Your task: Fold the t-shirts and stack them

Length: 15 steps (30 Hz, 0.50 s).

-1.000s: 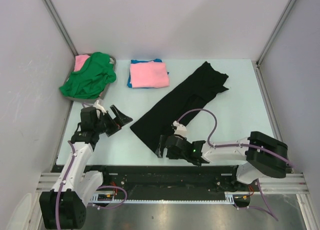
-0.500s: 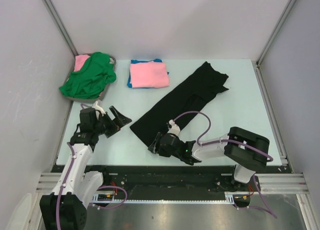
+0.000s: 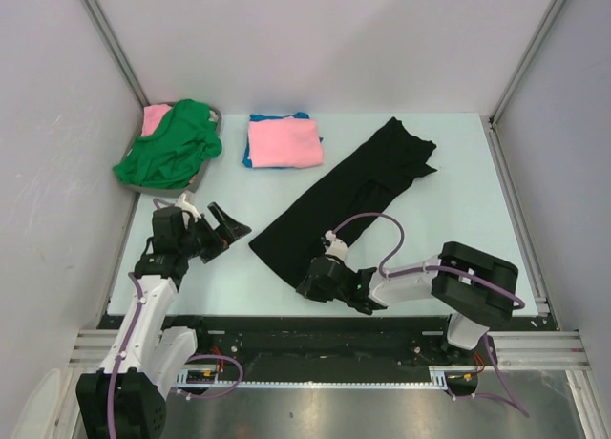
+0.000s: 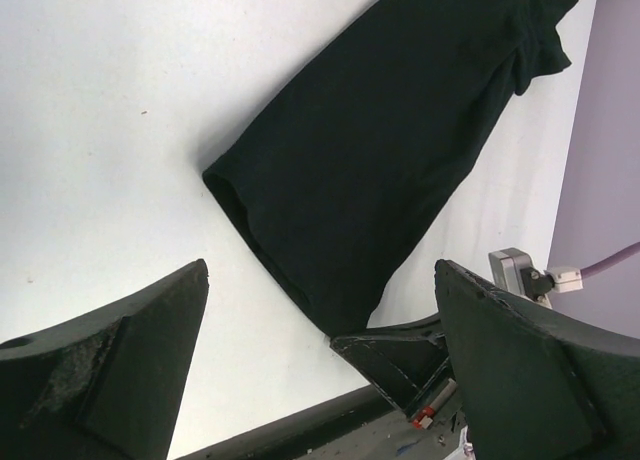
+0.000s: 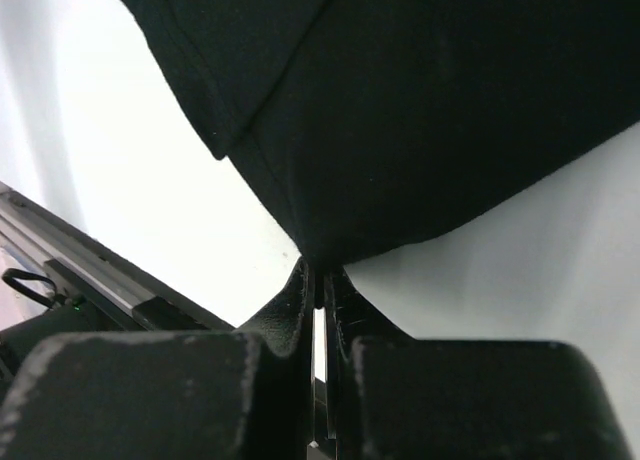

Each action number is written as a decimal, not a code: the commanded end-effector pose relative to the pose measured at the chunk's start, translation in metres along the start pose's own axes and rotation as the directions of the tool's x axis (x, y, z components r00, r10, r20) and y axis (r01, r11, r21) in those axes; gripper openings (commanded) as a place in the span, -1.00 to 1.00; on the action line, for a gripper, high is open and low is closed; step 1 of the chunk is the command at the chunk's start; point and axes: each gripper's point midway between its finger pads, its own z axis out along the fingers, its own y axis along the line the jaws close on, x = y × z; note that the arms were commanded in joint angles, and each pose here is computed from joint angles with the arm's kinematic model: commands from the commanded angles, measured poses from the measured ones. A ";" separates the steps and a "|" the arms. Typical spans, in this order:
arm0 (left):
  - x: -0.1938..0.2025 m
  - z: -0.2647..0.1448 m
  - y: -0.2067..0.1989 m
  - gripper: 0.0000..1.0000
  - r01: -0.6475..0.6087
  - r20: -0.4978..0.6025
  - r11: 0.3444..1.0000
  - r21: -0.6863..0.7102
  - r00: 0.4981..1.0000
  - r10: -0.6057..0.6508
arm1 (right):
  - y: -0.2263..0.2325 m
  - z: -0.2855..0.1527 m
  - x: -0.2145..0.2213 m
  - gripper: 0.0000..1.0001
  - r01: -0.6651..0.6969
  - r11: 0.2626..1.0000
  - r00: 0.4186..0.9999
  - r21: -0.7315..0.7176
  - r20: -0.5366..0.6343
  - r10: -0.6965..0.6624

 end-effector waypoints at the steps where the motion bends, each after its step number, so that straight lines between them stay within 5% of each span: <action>1: -0.005 0.001 -0.004 1.00 -0.003 0.029 1.000 0.031 1.000 0.002 | -0.057 -0.019 0.005 -0.98 0.137 0.975 0.991 0.178 -0.031 -0.133; 3: -0.003 0.002 -0.003 1.00 0.002 0.024 1.000 0.031 1.000 -0.002 | -0.052 -0.024 0.009 -0.57 0.172 0.973 0.985 0.156 -0.045 -0.166; 7: -0.004 0.002 -0.003 1.00 0.000 0.023 0.999 0.032 1.000 0.000 | -0.040 -0.033 0.015 -0.19 0.200 0.973 0.979 0.118 -0.053 -0.195; 15: -0.003 0.003 -0.004 0.99 0.002 0.020 0.999 0.040 1.000 -0.002 | -0.042 -0.046 0.023 0.02 0.220 0.967 0.975 0.131 -0.070 -0.213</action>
